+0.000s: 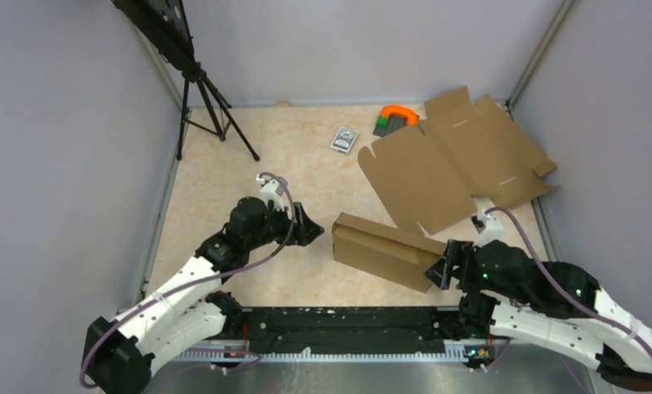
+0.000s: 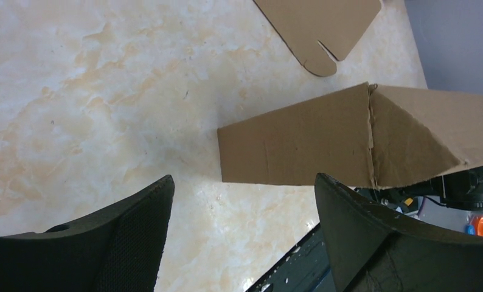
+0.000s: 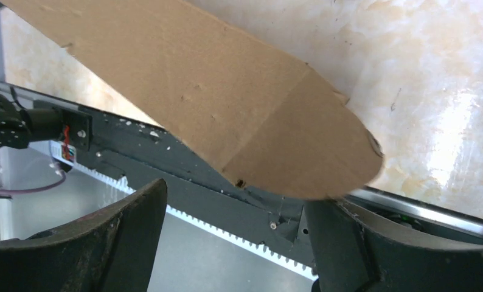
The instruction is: Fold the paper box
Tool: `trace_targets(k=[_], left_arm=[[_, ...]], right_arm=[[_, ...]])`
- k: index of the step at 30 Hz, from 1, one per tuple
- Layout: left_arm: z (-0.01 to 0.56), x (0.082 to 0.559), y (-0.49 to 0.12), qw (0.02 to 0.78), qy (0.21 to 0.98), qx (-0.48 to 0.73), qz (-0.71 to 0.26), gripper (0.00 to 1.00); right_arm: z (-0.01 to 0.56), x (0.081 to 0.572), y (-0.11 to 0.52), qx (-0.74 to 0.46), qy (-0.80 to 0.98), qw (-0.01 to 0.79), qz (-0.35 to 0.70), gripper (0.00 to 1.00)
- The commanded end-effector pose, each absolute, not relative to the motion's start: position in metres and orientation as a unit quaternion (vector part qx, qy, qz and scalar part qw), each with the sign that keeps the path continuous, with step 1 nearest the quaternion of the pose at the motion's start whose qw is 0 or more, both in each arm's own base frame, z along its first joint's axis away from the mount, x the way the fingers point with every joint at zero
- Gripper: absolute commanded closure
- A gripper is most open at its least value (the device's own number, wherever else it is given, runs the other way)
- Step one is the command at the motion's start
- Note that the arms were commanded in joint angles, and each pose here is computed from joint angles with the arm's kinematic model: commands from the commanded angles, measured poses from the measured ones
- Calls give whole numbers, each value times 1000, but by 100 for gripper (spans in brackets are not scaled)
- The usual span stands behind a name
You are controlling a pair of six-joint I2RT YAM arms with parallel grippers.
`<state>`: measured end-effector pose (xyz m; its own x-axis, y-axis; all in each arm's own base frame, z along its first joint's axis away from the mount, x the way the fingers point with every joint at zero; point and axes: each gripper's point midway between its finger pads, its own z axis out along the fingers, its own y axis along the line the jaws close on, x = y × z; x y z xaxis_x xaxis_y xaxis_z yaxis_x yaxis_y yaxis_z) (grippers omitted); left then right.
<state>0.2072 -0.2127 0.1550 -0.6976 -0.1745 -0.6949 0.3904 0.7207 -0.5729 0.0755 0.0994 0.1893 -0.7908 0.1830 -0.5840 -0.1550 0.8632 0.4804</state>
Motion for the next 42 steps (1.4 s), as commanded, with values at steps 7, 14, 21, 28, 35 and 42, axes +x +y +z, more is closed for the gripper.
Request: trace_targets(k=[7,14,21,28,35,42], left_arm=[[187,240,-240,426,796,49,-427,15],[179,246,-246,412,801,34,-434,17],[181,249,-231,436,804,17,-405,16],[180,247,-233,428,806,18,-409,16],[183,251,-235,435,800,12,-414,16],[187,256,-226,457,794,-6,-401,16]], right_arm=[[184,104,137,-3,869,387,310,18],[182,112,155,-26,864,395,312,20],[186,122,121,63,862,419,278,14],[204,126,110,104,831,449,311,15],[207,142,132,74,812,483,318,12],[206,139,167,28,807,469,359,16]])
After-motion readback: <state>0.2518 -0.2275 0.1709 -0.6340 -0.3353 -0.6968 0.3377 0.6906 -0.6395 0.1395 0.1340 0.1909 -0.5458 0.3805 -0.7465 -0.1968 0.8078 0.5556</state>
